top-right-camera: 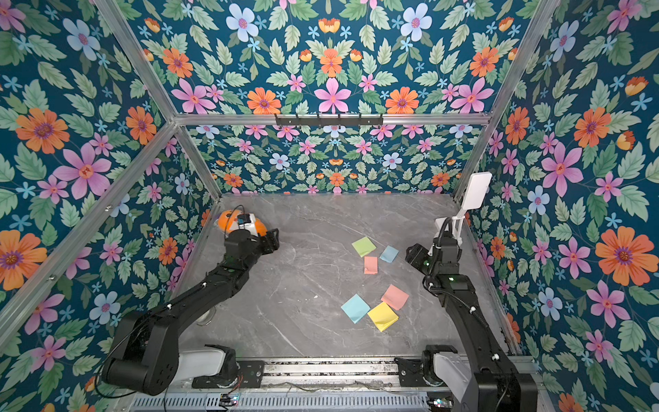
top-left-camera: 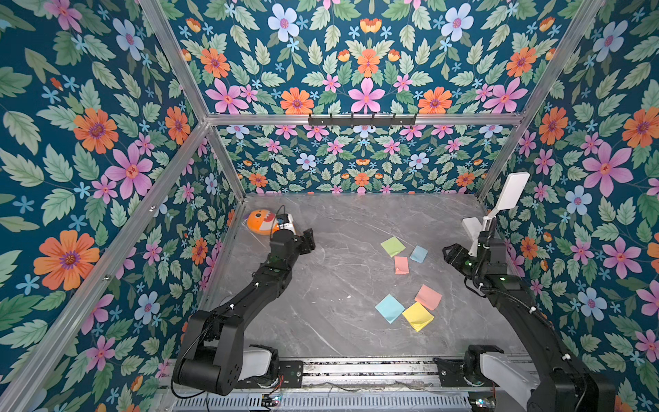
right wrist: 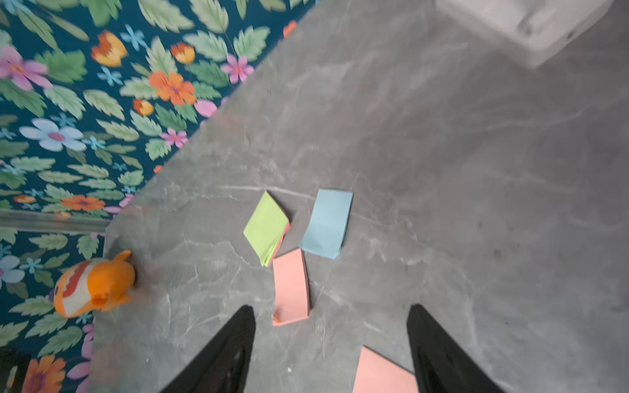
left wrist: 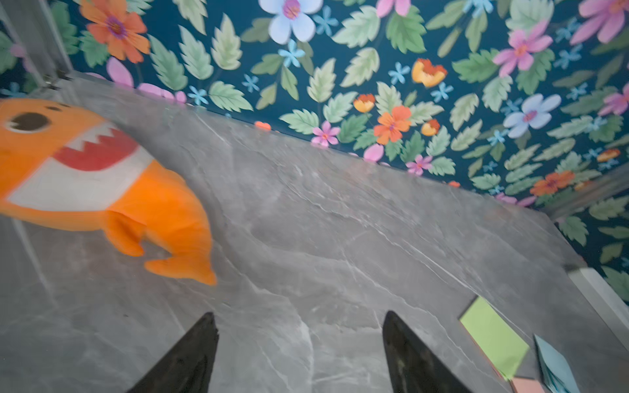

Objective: Tear off pages from different memo pads
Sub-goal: Pick up the memo pad from the center of the board.

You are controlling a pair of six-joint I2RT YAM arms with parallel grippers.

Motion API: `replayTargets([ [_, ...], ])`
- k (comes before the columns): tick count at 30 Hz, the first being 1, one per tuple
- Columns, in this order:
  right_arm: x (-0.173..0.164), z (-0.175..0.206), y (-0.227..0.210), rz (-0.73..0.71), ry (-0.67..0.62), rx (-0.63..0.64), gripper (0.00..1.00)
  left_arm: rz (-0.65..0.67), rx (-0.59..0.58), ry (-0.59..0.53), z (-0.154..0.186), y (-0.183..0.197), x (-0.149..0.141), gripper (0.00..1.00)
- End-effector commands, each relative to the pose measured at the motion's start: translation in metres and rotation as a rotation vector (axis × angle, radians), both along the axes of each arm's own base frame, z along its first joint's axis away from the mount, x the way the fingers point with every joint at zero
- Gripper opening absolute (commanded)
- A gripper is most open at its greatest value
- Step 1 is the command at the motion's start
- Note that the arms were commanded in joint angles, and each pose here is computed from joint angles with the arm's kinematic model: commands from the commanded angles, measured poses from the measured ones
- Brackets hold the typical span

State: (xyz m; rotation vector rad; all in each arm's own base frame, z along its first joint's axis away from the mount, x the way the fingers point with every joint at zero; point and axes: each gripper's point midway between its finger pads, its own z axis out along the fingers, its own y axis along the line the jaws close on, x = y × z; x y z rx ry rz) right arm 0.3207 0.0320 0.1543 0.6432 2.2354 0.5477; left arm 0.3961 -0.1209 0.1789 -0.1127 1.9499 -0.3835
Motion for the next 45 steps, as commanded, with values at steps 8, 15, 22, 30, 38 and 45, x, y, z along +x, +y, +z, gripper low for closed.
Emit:
replayTargets([
  [8,0.027,-0.023,0.051,0.083,0.113,0.154,0.60,-0.052,0.078,0.018,-0.025,-0.090,-0.013,0.80],
  [15,0.054,-0.044,0.089,0.074,0.149,0.284,0.50,-0.193,0.097,0.087,-0.058,-0.166,0.016,0.79],
  [22,0.077,-0.072,0.103,0.027,0.201,0.312,0.49,-0.302,0.082,0.083,-0.069,-0.213,0.048,0.78],
  [30,0.095,-0.099,0.107,0.012,0.264,0.306,0.49,-0.374,-0.030,0.130,-0.091,-0.248,0.076,0.74],
  [38,0.098,-0.119,0.110,0.004,0.305,0.316,0.48,-0.429,-0.147,0.196,-0.120,-0.272,0.081,0.66],
  [45,0.107,-0.125,0.115,0.011,0.313,0.313,0.46,-0.464,-0.232,0.253,-0.140,-0.279,0.066,0.55],
])
